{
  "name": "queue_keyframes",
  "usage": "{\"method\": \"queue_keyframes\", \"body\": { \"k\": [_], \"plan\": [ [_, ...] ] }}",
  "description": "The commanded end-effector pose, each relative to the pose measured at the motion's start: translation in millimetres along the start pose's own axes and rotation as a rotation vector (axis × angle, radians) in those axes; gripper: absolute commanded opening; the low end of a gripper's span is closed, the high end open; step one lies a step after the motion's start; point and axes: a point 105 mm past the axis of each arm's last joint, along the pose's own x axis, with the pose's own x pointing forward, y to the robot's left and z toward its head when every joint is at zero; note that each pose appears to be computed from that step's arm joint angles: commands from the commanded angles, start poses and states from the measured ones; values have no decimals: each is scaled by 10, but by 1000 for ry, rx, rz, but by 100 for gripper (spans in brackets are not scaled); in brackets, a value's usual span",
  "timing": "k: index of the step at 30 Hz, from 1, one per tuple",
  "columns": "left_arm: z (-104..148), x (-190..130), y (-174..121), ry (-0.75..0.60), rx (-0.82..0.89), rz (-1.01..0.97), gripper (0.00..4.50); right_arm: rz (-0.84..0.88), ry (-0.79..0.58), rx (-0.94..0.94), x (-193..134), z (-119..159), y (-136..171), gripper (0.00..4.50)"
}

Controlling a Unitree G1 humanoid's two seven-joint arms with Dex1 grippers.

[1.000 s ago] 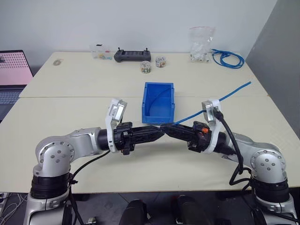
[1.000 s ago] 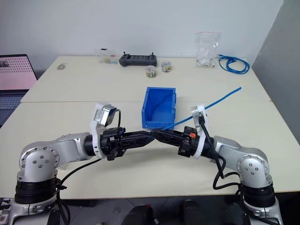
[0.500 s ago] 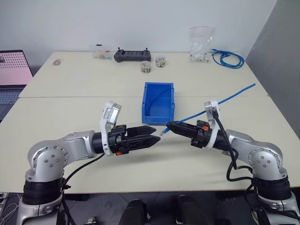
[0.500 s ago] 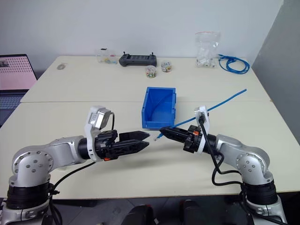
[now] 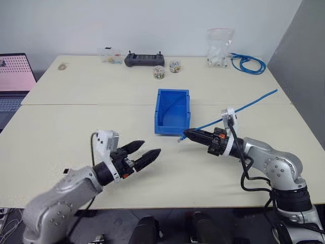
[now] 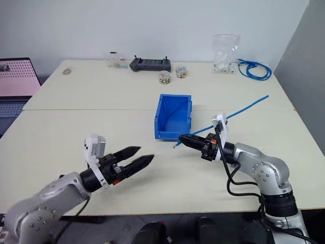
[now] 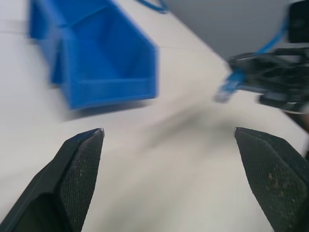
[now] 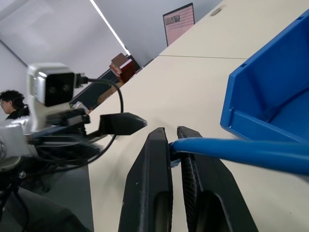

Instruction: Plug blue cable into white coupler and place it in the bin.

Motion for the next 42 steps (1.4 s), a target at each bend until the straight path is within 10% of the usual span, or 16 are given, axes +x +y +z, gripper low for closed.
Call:
{"method": "queue_keyframes", "body": {
  "k": [1, 14, 42],
  "plan": [
    [1, -188, 147, -136, 117, 355, 450, 53, -6, -39, 23, 62, 74, 0],
    [-418, -728, 319, -112, 241, 736, 450, 115, 49, -36, 42, 11, 107, 0],
    [-85, -519, 434, -257, 332, 869, 450, 174, 115, -14, 8, -80, 208, 0]
  ]
}}
